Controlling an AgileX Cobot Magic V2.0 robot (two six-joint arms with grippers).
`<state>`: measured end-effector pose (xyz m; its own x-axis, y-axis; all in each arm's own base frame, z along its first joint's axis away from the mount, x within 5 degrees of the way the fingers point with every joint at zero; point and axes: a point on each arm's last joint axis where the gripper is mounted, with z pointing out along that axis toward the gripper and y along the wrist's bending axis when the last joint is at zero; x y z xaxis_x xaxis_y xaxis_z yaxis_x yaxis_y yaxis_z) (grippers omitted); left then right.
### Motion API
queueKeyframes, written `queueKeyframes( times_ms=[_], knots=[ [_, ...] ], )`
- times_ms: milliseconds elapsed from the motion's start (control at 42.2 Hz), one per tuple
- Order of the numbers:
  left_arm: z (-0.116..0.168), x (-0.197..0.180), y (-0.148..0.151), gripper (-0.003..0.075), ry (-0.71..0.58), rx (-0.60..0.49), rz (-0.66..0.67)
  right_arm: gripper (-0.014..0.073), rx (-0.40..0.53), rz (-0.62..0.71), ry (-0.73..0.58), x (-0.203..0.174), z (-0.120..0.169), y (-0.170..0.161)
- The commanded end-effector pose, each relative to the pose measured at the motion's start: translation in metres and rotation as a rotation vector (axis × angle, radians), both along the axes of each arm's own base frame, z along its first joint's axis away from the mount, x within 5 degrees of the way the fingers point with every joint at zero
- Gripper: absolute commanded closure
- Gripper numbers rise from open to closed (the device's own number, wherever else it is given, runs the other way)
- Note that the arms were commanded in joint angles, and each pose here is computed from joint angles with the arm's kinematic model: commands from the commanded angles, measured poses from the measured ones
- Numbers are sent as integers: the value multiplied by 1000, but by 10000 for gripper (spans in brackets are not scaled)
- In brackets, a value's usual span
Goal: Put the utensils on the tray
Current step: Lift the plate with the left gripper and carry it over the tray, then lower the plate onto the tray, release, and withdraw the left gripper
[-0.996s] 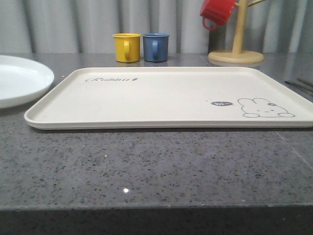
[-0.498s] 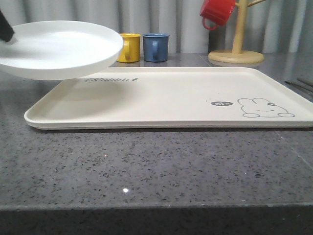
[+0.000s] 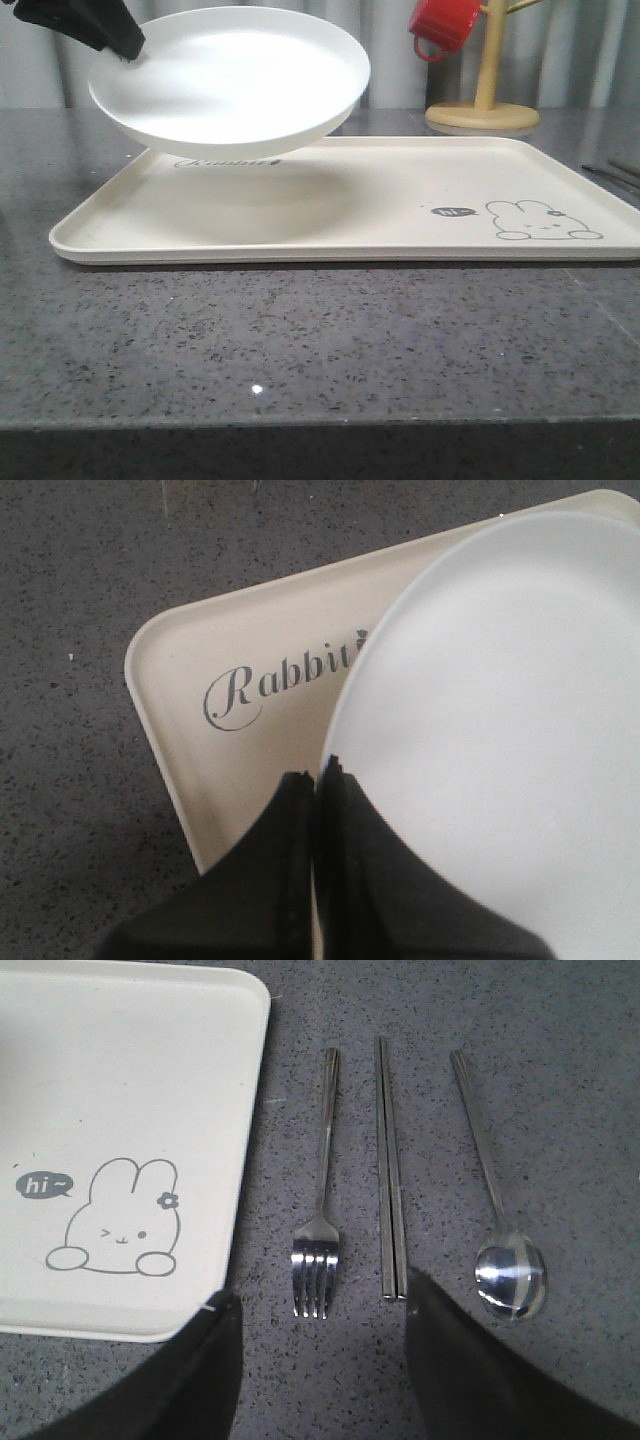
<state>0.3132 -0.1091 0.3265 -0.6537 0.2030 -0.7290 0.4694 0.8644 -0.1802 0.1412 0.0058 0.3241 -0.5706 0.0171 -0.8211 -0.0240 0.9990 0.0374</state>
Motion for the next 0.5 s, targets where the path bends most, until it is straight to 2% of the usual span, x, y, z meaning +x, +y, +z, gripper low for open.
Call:
queueKeyframes(
  times_ms=[0,356,474],
  knots=[
    [18,1,-5,741,-80,-66,24,192,4,-10,-102,4,16,-1],
    [-34,25,-15,741,107,-47,11,192,4,-10,-102,4,16,-1],
    [-43,27,-16,736,148,-46,8,192,4,-10,-102,4,16,-1]
  ],
)
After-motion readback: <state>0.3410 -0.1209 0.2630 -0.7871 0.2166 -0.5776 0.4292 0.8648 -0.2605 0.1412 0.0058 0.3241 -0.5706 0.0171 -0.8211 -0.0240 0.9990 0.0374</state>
